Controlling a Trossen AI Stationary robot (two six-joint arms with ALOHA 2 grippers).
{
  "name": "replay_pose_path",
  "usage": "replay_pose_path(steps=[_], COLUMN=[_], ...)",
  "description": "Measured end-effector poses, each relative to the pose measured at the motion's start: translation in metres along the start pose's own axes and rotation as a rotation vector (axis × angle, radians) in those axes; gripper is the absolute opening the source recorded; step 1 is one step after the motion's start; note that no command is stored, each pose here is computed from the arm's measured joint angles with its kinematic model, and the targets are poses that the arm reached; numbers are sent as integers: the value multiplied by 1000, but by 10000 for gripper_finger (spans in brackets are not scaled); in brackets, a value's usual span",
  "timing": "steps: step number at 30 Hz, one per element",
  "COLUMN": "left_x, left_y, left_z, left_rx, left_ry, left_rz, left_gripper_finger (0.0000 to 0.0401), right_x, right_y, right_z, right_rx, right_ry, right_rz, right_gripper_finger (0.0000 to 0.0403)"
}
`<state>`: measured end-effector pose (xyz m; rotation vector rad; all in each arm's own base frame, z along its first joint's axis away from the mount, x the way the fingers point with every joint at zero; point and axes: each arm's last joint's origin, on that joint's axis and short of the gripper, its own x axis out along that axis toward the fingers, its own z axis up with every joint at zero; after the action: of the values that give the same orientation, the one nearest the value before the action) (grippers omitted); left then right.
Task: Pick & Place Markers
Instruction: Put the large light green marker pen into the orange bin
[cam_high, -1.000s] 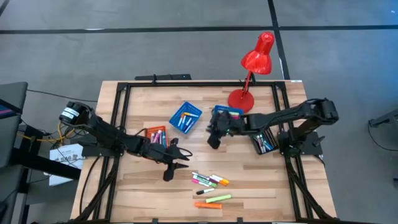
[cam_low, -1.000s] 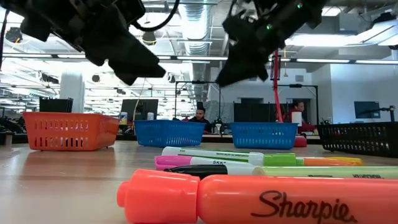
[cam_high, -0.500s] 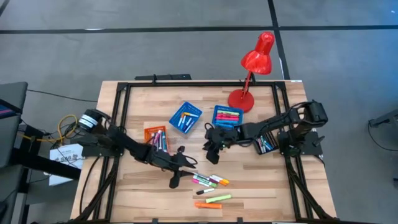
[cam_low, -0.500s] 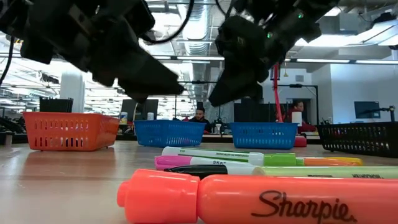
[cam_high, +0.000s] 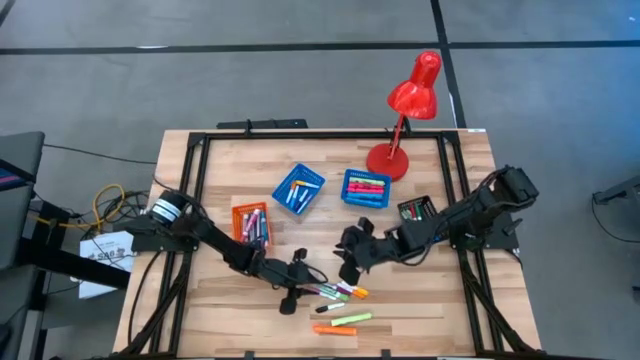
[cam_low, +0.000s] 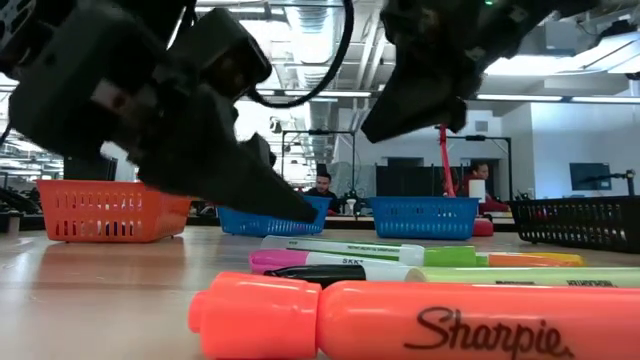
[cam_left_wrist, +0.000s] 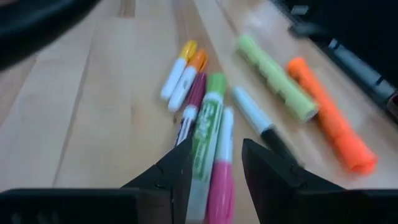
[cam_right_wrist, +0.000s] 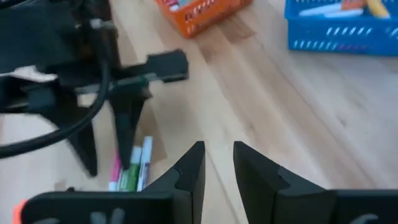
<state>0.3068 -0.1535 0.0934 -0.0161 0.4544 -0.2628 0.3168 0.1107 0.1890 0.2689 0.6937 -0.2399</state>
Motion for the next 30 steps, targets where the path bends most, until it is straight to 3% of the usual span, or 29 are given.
replay_pose_path(steps=[13,23,30], left_x=[3,6,6], left_y=[-1,6,10], left_z=[-9,-12,-16], left_rx=[12,40,60], left_ry=[24,36,68], left_rz=[14,38,49], left_gripper_finger=[135,135,103], right_x=[-11,-12,-13], right_y=[21,23,24], right_z=[-14,-15,-16], right_rx=[62,55,52], right_ry=[-26,-35,-33], right_rz=[17,8,10], right_gripper_finger=[75,75,75])
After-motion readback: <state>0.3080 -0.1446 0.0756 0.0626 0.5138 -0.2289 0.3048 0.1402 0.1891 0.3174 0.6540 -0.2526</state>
